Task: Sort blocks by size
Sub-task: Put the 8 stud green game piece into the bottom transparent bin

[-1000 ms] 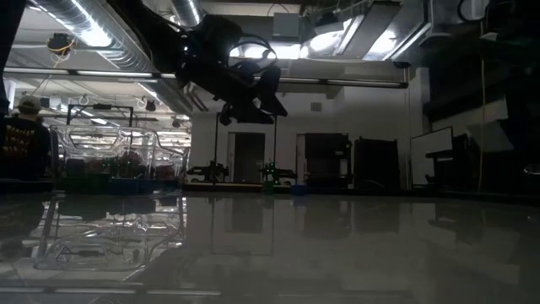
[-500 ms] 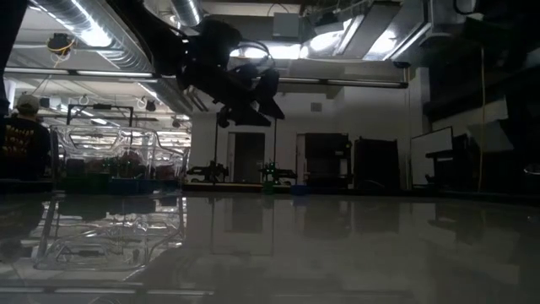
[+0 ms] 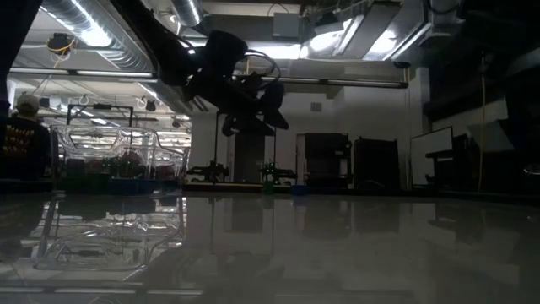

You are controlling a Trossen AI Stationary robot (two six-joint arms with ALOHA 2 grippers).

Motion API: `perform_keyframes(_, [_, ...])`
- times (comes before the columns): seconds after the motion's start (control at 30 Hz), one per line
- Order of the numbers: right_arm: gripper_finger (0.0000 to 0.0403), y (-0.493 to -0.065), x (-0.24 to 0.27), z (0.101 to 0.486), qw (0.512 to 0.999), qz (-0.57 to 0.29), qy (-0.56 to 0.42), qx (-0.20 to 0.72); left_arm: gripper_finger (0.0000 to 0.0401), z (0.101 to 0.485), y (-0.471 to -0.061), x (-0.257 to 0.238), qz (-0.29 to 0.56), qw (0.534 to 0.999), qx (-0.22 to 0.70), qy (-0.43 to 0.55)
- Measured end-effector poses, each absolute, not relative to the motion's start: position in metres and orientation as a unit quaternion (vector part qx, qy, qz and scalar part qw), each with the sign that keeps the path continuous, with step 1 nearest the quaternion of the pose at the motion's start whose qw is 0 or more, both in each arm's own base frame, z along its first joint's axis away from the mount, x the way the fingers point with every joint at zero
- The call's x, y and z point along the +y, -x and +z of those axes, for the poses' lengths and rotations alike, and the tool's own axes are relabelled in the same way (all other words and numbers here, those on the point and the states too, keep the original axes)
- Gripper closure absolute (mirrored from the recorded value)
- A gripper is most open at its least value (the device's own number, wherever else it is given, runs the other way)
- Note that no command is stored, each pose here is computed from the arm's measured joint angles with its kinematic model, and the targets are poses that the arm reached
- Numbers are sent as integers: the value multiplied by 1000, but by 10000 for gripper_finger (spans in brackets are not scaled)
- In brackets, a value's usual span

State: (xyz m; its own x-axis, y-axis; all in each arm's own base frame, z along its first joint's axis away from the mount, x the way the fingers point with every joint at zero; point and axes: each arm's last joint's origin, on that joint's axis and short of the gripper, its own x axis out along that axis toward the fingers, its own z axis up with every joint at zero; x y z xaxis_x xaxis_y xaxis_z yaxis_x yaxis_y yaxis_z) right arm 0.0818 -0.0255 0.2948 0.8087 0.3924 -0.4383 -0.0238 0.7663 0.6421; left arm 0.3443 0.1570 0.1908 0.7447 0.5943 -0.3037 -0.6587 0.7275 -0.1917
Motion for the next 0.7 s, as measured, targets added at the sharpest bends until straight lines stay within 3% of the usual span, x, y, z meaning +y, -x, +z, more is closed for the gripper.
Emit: perform_keyframes(0.7, [246, -99, 42, 278, 801, 68, -326, 498, 203, 192, -345, 157, 335, 928, 126, 105])
